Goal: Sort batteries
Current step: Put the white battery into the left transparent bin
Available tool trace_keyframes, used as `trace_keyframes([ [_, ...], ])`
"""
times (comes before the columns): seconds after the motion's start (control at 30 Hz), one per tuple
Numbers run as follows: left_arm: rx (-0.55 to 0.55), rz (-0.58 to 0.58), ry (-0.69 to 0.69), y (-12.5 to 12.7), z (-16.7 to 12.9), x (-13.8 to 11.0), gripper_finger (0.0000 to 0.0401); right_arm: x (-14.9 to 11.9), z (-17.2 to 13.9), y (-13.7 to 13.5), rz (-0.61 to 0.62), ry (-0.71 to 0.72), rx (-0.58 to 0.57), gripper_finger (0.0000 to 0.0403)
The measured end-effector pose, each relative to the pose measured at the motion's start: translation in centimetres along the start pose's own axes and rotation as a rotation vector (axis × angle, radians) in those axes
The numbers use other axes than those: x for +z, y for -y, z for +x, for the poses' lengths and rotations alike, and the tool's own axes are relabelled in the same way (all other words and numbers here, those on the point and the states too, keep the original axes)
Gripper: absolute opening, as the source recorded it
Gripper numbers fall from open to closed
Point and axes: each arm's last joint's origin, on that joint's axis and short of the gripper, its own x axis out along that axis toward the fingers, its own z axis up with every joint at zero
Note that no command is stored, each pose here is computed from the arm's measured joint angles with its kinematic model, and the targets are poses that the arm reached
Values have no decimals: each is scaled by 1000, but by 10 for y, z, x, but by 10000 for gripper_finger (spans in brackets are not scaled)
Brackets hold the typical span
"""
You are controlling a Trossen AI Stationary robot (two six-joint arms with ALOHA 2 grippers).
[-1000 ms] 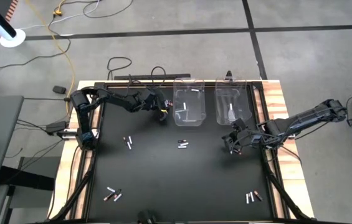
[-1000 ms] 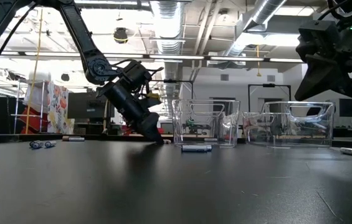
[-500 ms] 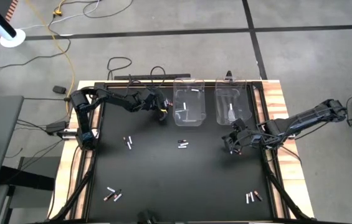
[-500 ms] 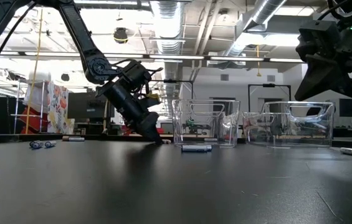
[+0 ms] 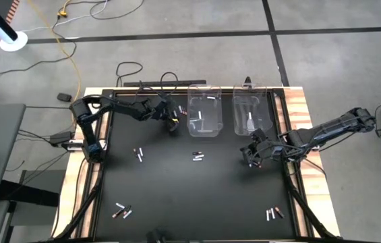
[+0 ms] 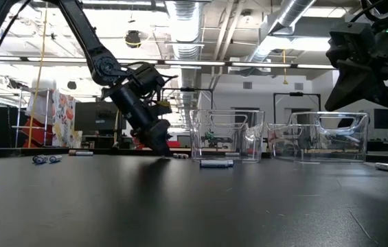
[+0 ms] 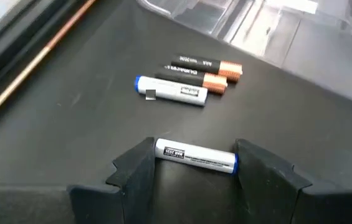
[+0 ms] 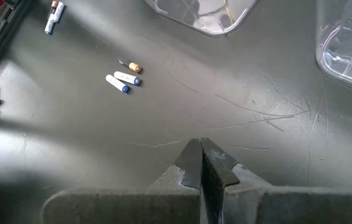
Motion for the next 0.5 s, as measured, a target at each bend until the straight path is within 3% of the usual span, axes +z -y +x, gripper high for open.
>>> trace_keyframes([
  [0.33, -3, -5, 57, -4, -44, 22, 209, 0, 0, 0, -2, 0, 0, 17],
  [0.5, 2, -10, 189, -6, -74, 40, 209, 0, 0, 0, -1, 0, 0, 17],
])
